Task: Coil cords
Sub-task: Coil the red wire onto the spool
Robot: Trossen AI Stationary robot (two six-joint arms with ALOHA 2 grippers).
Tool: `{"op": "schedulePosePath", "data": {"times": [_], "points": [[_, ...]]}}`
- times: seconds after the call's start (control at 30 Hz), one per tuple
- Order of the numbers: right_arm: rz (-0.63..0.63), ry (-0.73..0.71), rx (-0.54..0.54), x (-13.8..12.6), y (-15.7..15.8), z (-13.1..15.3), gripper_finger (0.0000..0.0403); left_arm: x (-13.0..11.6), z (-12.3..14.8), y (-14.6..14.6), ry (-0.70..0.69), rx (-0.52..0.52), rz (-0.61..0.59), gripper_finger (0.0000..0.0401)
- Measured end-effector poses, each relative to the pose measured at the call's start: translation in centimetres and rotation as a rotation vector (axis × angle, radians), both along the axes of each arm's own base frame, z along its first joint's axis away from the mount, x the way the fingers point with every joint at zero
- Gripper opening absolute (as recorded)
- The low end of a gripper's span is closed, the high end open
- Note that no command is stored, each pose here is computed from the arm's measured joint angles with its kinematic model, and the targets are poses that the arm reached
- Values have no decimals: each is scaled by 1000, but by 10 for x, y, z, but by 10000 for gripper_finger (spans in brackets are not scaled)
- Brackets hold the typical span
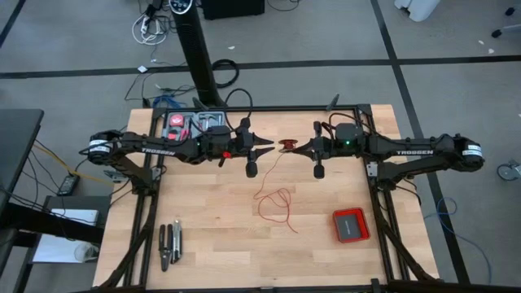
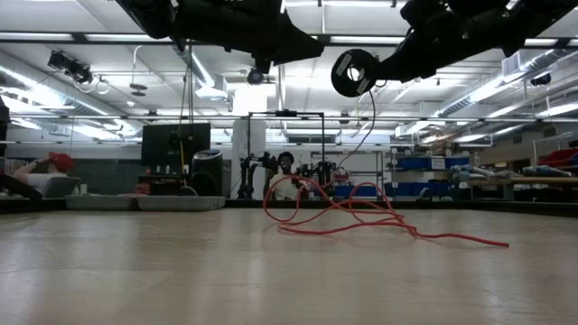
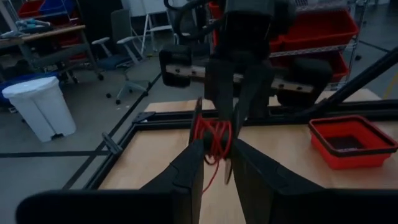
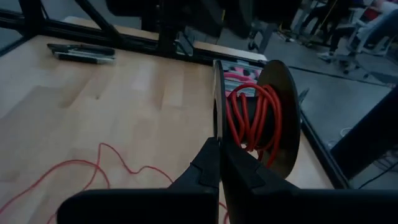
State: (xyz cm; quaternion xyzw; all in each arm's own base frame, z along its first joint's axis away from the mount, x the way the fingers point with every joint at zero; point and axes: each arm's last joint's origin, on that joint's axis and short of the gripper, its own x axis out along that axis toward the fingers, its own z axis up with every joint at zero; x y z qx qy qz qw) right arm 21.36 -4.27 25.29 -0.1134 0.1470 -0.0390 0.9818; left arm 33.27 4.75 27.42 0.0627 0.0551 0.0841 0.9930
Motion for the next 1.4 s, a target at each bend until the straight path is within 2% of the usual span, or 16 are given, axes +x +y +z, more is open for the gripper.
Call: {"op": "schedulePosePath", "data": {"times": [0.37,0.67,1.0,1.4], "points": [[21,14,-27,0,1,-1,1,-2,-4,0,73,54,-7,88],[-75,-23,-56,0,0,4,1,-6,-1,0,87,70,1,88],[-83,-16,-81,2,6,3,1,-7,-3,0,117,89,3,88],[-80,-68,-163,11,19,5,1,-7,-2,-1,106,101,-81,79]]}}
